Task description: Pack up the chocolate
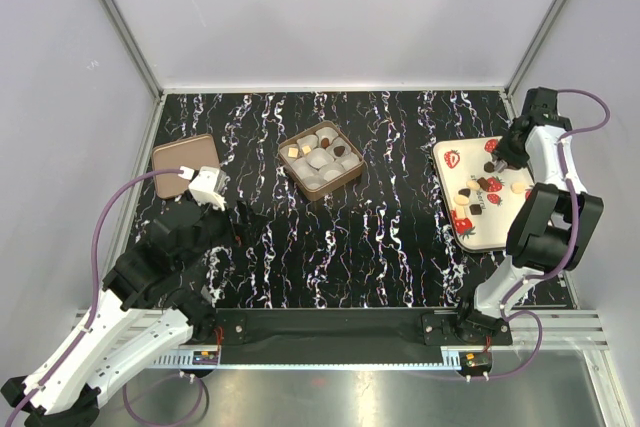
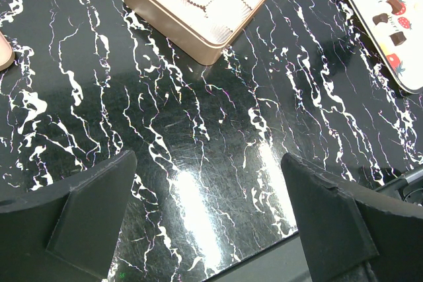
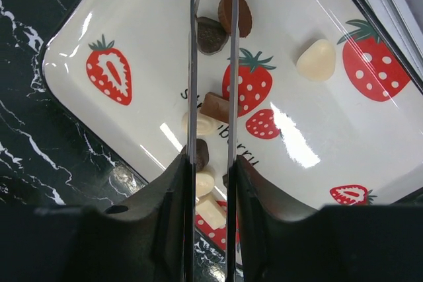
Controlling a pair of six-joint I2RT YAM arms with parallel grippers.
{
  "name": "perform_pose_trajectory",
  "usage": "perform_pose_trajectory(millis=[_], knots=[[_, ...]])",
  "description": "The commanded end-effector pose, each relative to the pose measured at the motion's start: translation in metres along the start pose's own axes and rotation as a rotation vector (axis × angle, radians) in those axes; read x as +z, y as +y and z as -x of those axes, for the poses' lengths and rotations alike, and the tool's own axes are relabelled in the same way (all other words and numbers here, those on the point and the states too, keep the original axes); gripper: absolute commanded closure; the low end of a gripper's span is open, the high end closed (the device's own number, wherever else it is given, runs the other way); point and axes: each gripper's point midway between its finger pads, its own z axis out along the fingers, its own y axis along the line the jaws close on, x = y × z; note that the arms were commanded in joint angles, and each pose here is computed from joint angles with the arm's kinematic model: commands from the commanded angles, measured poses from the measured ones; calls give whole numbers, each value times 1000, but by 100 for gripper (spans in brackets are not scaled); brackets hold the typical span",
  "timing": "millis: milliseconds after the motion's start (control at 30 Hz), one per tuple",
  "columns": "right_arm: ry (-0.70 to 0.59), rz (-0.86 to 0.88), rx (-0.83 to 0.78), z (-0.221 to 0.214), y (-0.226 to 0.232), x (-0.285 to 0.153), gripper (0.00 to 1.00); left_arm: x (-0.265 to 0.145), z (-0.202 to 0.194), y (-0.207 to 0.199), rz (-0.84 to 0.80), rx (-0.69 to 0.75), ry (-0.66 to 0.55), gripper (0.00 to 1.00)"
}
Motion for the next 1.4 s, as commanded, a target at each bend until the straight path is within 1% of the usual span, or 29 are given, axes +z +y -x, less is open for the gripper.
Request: perform_pose_trajectory(millis=[0,167,200,267,300,367,400,433,500,567,600,633,800,867,1067,1233,1367], knots=[[-79,88,-34,10,27,-40,68,4,9,-3,-10,9,-37,1],[-105,183,-119,-6,75,-79,68,4,10,-2,-7,8,-41,1],[-98,227,-168,-19,100,-88,68,4,10,-2,-5,8,-42,1],[-100,297,-213,-32,130,-107,68,3,11,-2,-3,8,-44,1],[-85,354,-260,-52,157,-120,68,3,10,-1,0,8,-44,1],[-91,428,-307,-69,189,-138,68,3,11,0,5,6,-49,1],[-75,482,-355,-90,213,-151,68,2,12,0,5,6,-52,1],[-64,521,-393,-102,231,-158,68,2,12,1,10,6,-53,1],[-42,546,-444,-123,251,-164,69,2,13,2,15,3,-58,1],[18,592,-560,-173,290,-170,69,2,13,3,22,2,-59,1],[18,592,-561,-174,290,-170,69,2,13,3,22,2,-59,1],[39,601,-600,-191,300,-169,69,2,13,4,25,0,-60,1],[92,609,-658,-228,319,-160,68,2,13,5,31,1,-59,1],[95,613,-678,-234,323,-160,68,3,12,4,29,2,-54,1],[113,610,-679,-242,328,-156,67,4,11,3,27,3,-48,1],[130,585,-684,-248,325,-148,63,3,12,4,27,3,-53,1],[117,569,-683,-245,325,-146,62,3,12,3,25,3,-54,1]])
